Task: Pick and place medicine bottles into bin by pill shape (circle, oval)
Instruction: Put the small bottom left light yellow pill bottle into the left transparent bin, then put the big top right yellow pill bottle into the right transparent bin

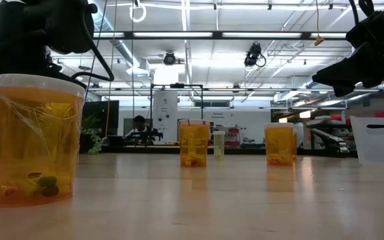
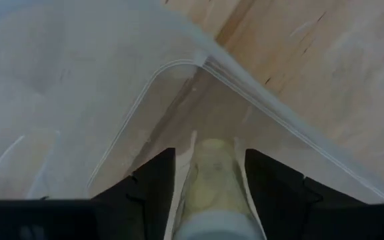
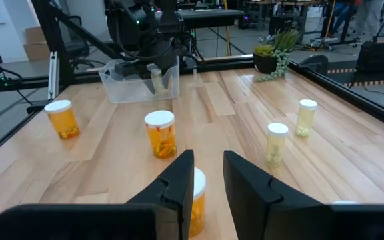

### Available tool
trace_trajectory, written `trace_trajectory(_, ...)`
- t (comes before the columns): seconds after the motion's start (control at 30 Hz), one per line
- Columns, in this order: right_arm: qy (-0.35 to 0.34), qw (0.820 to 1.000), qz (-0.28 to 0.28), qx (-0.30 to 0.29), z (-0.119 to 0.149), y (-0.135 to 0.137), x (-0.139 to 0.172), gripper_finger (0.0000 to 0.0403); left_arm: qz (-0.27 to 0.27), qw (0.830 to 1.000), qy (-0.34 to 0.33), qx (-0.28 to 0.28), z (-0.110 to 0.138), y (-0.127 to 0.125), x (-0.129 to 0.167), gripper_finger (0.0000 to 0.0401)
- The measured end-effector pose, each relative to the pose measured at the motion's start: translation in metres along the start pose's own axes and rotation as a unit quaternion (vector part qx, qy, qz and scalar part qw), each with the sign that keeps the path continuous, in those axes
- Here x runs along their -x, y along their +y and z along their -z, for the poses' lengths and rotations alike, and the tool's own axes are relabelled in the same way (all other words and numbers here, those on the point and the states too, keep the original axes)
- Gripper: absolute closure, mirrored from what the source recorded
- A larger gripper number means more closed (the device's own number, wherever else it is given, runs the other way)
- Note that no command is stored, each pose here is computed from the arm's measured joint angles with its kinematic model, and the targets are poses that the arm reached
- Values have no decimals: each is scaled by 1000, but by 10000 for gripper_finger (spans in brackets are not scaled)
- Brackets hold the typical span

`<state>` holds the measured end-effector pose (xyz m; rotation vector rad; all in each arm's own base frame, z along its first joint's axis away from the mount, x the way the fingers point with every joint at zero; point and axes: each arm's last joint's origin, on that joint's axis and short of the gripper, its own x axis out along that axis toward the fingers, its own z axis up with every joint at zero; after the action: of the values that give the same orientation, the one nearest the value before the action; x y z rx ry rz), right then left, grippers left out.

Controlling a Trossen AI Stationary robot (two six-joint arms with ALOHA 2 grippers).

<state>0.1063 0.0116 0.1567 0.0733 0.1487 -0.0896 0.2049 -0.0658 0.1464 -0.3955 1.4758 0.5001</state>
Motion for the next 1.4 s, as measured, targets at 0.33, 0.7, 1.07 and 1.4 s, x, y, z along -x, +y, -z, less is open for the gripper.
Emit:
trace_trajectory(0.33,0,1000,0,0,0,0,0,315,-3,1000,2,-4,-5,-3,10,200)
trace_trajectory(0.7,0,1000,0,0,0,0,0,315,-32,999,21,-11,-13,-6,45,190)
trace_trajectory(1.07,0,1000,0,0,0,0,0,315,-32,999,-18,-24,-24,-13,73,194)
trace_trajectory(1.4,0,1000,0,0,0,0,0,315,7,998,-53,-28,-34,-18,75,197)
